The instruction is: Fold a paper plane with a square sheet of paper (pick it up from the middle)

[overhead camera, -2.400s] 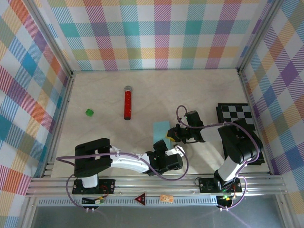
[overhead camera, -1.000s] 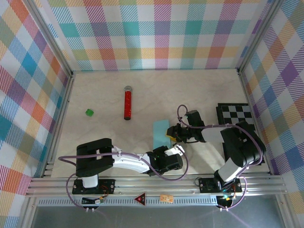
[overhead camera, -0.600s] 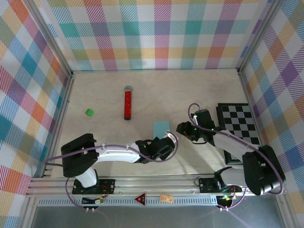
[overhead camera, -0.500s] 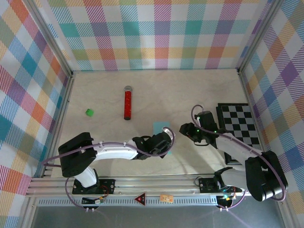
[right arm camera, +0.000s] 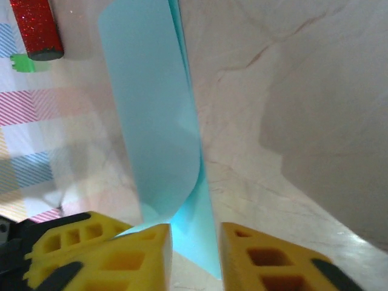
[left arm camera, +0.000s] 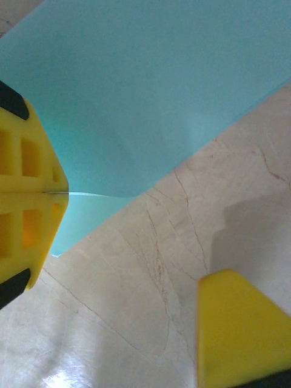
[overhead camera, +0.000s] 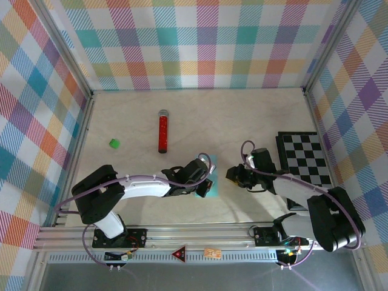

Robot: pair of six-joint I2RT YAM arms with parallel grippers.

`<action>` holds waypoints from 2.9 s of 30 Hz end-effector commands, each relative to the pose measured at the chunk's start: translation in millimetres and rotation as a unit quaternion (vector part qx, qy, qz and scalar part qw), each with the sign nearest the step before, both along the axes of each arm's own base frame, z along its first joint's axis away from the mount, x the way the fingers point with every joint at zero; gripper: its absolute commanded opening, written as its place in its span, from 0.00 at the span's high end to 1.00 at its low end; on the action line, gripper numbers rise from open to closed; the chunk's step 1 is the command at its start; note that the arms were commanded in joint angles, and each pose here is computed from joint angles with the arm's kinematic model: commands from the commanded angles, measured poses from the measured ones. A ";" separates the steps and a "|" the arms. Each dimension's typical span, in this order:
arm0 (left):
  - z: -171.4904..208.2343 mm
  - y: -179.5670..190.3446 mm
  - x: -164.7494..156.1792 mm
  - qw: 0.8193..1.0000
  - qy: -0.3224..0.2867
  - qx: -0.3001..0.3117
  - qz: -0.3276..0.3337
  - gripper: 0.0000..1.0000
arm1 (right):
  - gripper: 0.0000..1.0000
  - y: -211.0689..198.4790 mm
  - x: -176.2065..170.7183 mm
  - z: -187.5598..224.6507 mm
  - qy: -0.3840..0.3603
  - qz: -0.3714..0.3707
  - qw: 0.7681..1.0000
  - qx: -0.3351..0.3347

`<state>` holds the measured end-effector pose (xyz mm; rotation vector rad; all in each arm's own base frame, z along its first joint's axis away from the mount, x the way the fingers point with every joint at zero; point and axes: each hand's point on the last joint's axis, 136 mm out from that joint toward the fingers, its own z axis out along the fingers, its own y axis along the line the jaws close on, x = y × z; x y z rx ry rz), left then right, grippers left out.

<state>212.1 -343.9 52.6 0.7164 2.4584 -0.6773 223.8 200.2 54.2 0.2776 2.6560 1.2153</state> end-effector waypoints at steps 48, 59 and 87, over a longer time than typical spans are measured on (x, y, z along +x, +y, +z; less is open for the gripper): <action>16.5 -9.0 21.7 0.988 0.047 -0.112 0.090 1.00 | 0.94 47.1 -11.5 -15.7 0.003 0.093 0.993 -0.076; 3.4 0.5 12.5 0.994 0.053 -0.063 0.067 0.88 | 0.95 38.0 -21.6 -53.3 0.060 0.063 0.992 -0.090; -4.0 8.1 5.1 0.999 0.041 -0.023 0.026 0.84 | 0.96 37.7 -24.5 -56.8 0.068 0.063 0.992 -0.089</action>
